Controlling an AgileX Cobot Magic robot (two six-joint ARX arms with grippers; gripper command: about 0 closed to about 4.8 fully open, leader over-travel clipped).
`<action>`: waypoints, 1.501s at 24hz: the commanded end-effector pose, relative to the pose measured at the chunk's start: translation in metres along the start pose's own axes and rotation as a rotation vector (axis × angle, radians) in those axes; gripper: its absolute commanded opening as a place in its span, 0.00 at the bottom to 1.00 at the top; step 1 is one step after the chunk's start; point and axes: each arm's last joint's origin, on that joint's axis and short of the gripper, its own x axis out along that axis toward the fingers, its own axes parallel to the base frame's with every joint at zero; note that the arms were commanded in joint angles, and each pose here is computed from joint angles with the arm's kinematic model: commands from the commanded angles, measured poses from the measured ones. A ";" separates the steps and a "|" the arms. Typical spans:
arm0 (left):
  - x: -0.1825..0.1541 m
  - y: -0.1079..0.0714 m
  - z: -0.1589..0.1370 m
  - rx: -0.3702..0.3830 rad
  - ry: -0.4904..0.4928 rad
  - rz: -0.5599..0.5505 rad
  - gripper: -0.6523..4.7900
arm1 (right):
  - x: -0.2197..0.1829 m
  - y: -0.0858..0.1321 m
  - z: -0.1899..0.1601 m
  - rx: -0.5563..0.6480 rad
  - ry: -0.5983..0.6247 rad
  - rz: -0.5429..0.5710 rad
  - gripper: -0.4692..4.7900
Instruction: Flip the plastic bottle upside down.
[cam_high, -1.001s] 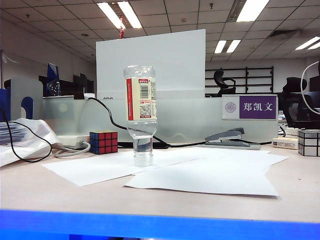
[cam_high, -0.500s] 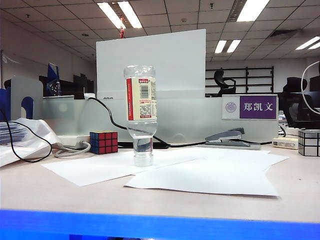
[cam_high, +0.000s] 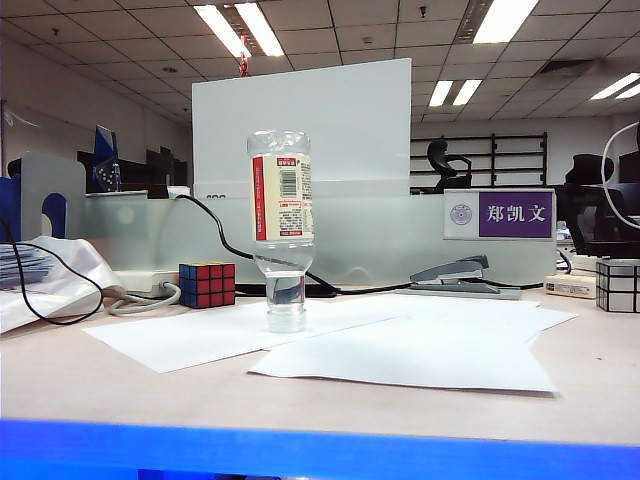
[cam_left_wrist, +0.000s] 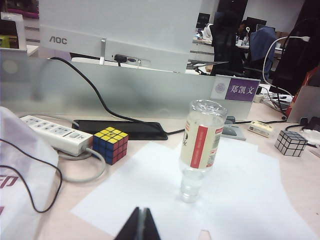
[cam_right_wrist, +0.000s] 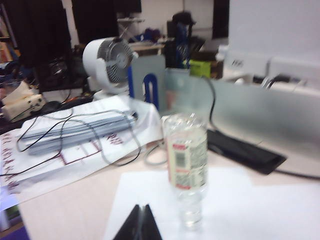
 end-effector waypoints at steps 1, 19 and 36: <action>0.000 0.000 0.002 0.017 -0.017 0.020 0.11 | 0.010 0.000 -0.004 0.041 0.010 0.080 0.08; 0.000 -0.001 -0.001 0.005 0.010 -0.039 0.11 | 0.024 0.000 -0.028 0.141 0.142 0.176 0.08; 0.000 -0.002 -0.001 0.012 0.014 -0.065 0.11 | -0.080 0.000 -0.006 0.095 -0.007 -0.071 0.08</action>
